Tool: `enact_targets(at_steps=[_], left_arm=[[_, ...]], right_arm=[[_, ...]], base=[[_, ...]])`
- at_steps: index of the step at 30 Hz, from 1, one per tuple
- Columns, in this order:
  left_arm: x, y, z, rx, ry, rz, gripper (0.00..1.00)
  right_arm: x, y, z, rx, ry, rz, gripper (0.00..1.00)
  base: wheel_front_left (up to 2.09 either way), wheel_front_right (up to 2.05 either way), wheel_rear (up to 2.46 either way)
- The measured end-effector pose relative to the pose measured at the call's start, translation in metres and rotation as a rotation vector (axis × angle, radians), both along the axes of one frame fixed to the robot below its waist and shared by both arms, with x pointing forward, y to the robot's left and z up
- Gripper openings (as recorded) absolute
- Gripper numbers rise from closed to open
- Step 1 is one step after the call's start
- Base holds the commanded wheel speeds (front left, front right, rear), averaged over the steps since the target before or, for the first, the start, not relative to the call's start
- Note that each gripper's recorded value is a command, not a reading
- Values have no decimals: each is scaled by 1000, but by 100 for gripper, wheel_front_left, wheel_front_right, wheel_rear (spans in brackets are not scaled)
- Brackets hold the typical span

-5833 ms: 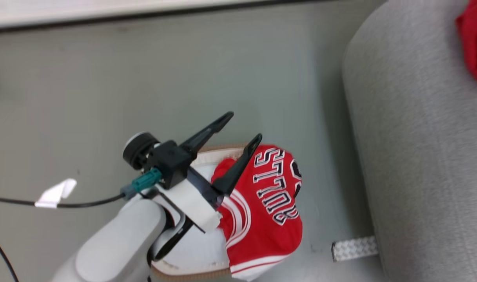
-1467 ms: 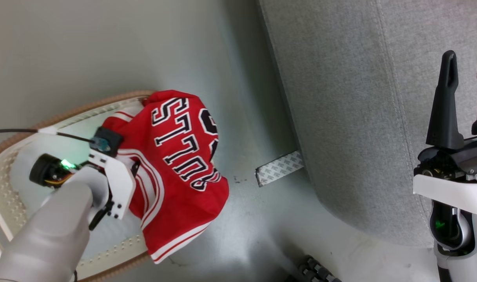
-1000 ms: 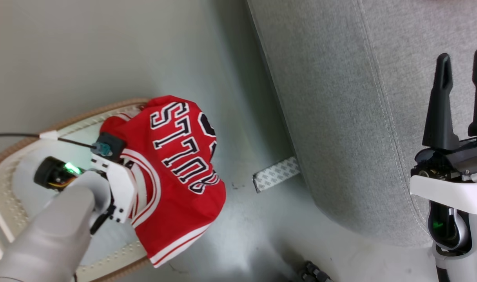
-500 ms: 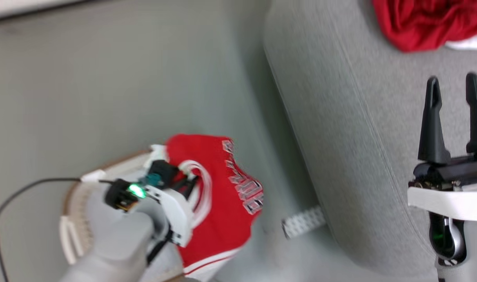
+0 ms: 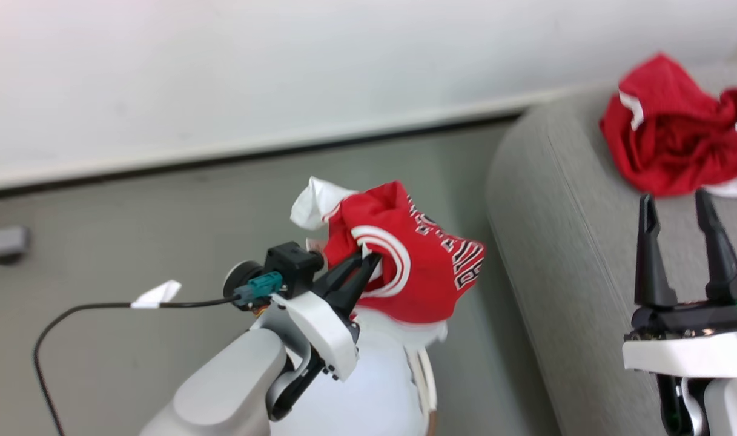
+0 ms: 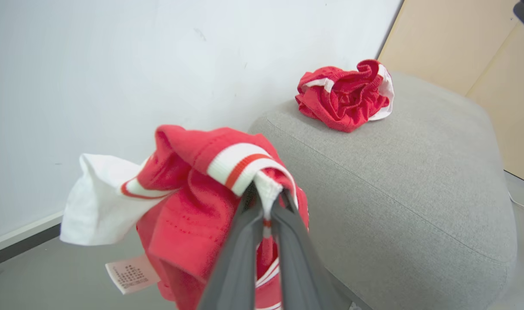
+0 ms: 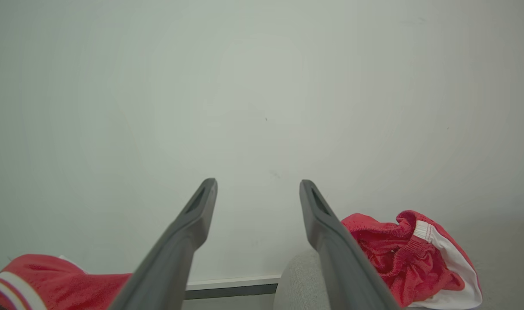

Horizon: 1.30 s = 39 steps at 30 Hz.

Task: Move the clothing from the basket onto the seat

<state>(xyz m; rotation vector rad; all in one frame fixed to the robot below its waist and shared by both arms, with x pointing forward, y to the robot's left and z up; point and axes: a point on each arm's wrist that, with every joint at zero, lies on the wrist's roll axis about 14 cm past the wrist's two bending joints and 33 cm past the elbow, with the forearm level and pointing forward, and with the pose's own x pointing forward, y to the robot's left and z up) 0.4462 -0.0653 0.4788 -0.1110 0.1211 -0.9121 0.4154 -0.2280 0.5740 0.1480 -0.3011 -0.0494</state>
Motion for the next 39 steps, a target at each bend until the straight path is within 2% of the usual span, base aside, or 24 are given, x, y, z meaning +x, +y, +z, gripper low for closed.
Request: enact_targets(at_steps=[11,20,32,39], left_arm=[[-14,41,133,-84,-304,112,0],[-19,75,213,-130,-458,200,0],[-18,81,213,-131,-446,219,0],[-18,83,200,-120,-424,221,0]], right_arm=[[-21,51,15,50,-32,155,100],[-24,107,17,53,-30,318,100],[-24,130,14,13,-13,402,100],[-21,163,8,-73,35,533,100]], base=[[0,0,0],[0,0,0],[0,0,0],[0,0,0]])
